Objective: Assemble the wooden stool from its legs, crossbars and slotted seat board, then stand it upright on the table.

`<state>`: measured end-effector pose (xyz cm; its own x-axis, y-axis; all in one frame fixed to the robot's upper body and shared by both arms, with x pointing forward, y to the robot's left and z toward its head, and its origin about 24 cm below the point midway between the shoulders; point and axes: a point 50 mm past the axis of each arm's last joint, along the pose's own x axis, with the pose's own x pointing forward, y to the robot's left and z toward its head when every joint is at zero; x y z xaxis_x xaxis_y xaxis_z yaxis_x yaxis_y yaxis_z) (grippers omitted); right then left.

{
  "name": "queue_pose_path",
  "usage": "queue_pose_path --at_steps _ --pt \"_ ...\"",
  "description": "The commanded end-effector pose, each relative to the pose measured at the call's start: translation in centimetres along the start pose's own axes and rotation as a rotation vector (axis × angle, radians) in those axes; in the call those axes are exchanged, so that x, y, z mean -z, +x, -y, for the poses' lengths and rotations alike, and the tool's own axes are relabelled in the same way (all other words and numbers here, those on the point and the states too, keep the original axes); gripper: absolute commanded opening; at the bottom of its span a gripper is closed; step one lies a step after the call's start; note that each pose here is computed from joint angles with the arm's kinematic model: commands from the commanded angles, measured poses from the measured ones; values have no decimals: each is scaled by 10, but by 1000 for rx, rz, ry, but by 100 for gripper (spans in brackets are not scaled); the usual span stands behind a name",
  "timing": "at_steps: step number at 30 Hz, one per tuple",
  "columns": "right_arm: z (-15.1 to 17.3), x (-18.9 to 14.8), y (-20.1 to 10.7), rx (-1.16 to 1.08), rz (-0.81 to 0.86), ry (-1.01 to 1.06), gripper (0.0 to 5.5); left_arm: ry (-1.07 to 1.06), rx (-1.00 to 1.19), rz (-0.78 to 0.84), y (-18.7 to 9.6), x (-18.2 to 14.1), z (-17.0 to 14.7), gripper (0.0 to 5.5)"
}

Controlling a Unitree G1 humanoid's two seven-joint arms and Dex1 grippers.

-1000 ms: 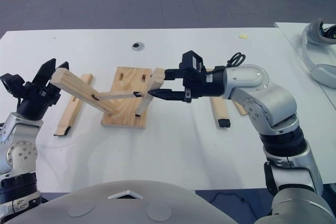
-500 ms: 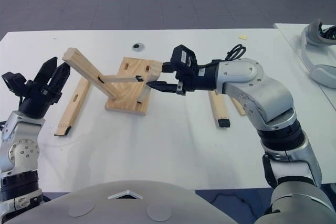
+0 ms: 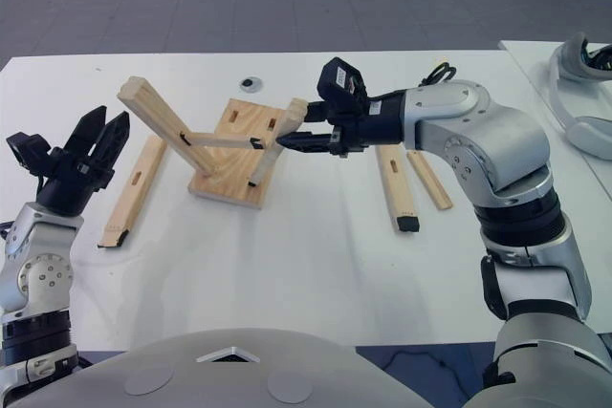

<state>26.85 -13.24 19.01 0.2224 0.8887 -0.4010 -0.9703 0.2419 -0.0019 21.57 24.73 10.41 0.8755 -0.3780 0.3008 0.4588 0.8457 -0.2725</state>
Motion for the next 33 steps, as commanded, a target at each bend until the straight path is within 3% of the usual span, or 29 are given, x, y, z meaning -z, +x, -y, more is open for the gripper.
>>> queue_pose_path --at_steps 1,15,31,33 --pt "9 4 -3 -50 -116 -14 207 18 1 -3 -1 0 1 330" --pt "23 -25 -6 -102 -114 -102 207 3 -3 -14 -3 6 2 330" --pt "12 -11 -1 -145 -112 -49 207 1 22 -33 1 8 5 330" --pt "13 -12 0 -141 -105 -40 249 -1 21 -32 2 9 5 330"
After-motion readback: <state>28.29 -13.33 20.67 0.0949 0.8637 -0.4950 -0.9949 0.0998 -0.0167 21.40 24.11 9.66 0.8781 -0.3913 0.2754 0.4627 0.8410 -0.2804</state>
